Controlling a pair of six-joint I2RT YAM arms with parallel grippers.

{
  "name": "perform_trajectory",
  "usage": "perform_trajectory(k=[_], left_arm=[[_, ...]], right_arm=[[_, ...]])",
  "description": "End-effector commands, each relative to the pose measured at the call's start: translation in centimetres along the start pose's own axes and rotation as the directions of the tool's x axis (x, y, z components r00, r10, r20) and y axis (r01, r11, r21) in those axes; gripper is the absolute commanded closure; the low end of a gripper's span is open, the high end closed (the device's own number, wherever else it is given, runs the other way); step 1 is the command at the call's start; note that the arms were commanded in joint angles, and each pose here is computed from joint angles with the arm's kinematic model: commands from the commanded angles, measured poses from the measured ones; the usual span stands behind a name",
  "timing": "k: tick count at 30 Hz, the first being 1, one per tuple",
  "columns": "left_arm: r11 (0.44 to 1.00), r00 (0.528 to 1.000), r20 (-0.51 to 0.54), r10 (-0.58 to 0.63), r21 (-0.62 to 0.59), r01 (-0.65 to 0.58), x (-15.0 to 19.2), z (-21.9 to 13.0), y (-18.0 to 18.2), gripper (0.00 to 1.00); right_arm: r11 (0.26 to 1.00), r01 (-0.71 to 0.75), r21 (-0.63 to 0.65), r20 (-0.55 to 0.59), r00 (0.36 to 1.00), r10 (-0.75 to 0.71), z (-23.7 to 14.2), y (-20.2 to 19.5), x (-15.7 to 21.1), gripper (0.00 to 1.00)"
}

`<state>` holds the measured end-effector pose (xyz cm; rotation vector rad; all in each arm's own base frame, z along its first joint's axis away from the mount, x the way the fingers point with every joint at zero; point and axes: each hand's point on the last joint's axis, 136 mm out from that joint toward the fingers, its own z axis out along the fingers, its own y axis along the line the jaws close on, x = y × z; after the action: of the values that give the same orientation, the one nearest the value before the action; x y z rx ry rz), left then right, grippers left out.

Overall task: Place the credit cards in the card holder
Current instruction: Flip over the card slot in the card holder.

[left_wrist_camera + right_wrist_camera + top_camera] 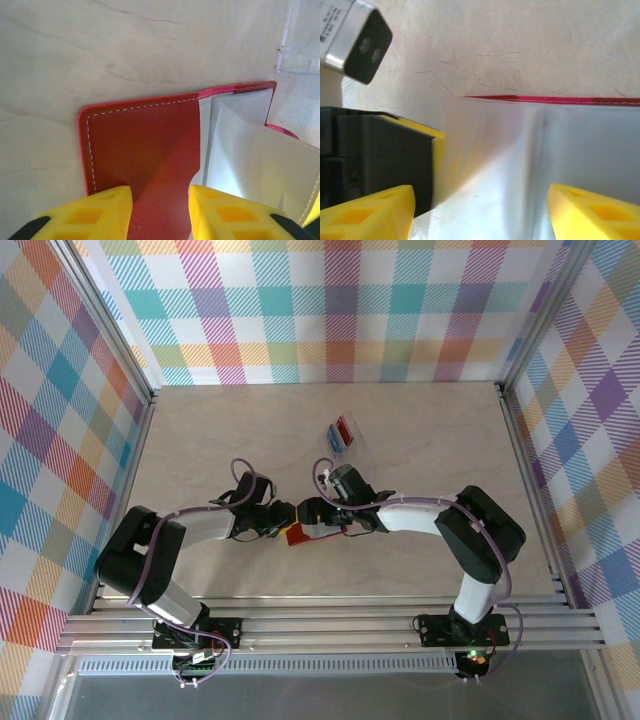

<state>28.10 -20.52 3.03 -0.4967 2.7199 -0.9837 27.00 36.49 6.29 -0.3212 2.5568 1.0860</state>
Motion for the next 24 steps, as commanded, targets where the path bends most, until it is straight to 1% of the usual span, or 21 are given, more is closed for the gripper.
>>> perform_trajectory(k=[1,3,8,10,13,16,20,22,24], left_arm=[[0.998,0.998,-0.034,-0.057,0.021,0.058,0.7,-0.9,0.6,0.61],[0.995,0.996,-0.034,-0.080,0.055,0.082,0.5,-1.2,0.6,0.60],[0.989,0.992,-0.021,-0.122,0.085,0.123,-0.3,-2.0,1.2,0.58],[0.984,0.990,-0.010,-0.140,0.110,0.141,-0.8,-2.6,1.3,0.56],[0.972,0.987,0.006,-0.161,0.174,0.157,-1.5,-3.7,0.7,0.51],[0.966,0.989,0.020,-0.148,0.219,0.140,-1.9,-4.7,-0.3,0.49],[0.968,0.988,0.057,-0.141,0.217,0.126,-2.1,-6.0,-0.4,0.46],[0.970,0.989,0.076,-0.131,0.216,0.112,-2.2,-6.5,-0.4,0.43],[0.979,0.990,0.083,-0.115,0.177,0.099,-2.2,-6.6,0.1,0.42]], right_arm=[[1.000,-0.001,-0.028,-0.059,0.998,-0.001,1.4,0.1,1.2,0.30],[0.999,-0.003,-0.035,-0.068,0.998,0.001,1.8,0.0,1.3,0.30],[0.998,-0.004,-0.061,-0.082,0.997,-0.001,2.3,0.2,1.6,0.29],[0.998,0.000,-0.057,-0.083,0.997,-0.005,2.2,0.2,1.6,0.29],[0.999,0.010,-0.042,-0.083,0.996,-0.014,2.1,-0.1,1.7,0.28],[1.000,0.009,-0.006,-0.085,0.996,-0.009,2.2,-1.0,1.8,0.29],[0.999,0.002,0.050,-0.088,0.996,0.003,2.1,-2.2,2.2,0.30],[0.999,0.013,0.042,-0.092,0.996,-0.009,1.9,-2.1,2.4,0.29],[0.999,0.033,-0.012,-0.103,0.994,-0.034,1.7,-1.1,2.5,0.25]])
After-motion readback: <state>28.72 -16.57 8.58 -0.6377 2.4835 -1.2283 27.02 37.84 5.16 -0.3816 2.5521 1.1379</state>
